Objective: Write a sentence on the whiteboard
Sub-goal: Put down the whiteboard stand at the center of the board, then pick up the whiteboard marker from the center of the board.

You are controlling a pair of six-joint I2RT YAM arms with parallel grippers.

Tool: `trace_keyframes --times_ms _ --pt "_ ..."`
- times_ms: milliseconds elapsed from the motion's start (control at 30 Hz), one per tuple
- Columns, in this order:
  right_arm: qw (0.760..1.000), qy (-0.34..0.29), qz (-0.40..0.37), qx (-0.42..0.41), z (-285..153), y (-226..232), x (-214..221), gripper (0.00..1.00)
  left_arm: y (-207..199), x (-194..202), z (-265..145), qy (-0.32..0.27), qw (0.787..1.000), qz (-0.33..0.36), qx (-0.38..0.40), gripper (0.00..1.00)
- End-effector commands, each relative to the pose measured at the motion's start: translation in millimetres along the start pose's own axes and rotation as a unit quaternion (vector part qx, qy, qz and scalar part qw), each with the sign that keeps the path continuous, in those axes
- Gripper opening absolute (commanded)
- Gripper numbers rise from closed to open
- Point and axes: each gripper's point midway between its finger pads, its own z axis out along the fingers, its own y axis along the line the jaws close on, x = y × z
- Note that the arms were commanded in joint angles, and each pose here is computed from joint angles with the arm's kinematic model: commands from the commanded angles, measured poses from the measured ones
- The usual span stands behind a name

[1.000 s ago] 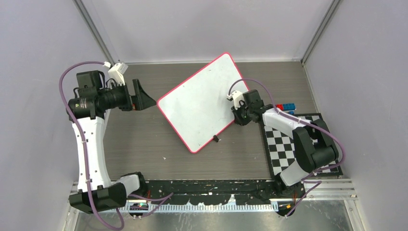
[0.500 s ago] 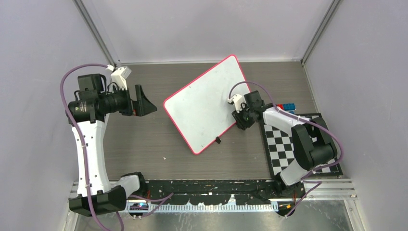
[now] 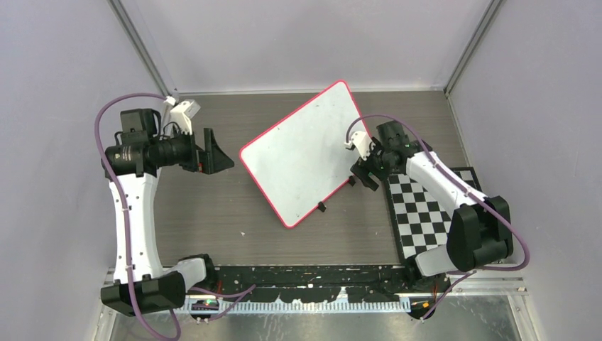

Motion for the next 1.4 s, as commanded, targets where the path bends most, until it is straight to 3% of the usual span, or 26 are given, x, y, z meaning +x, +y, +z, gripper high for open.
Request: trace_keyframes --times_ms 0,267,633,1033,1267,1367 --pt "0.992 0.017 -0.120 -0.019 -23.8 -7.6 -2.4 0.88 -8.0 -2.5 2.5 -0.002 0.999 0.024 0.034 1.00" --pt "0.944 0.106 -0.306 -0.067 6.9 -30.9 28.7 0.80 -11.7 -8.7 3.4 -0.015 0.999 0.020 0.044 1.00" --pt "0.942 0.096 -0.311 -0.084 44.7 -63.2 11.1 0.77 -5.1 -8.5 8.8 -0.014 0.999 0.008 0.038 1.00" --pt "0.929 0.113 -0.326 -0.135 80.9 -57.7 28.3 0.63 6.7 -13.0 19.3 -0.005 0.999 -0.009 0.038 1.00" --pt "0.917 0.120 -0.347 -0.156 88.8 -49.9 44.1 0.37 9.9 -13.7 22.3 -0.002 0.999 -0.015 0.039 1.00" --pt "0.915 0.120 -0.355 -0.153 85.1 -50.4 43.2 0.22 11.2 -14.8 23.7 -0.001 0.999 -0.018 0.039 1.00"
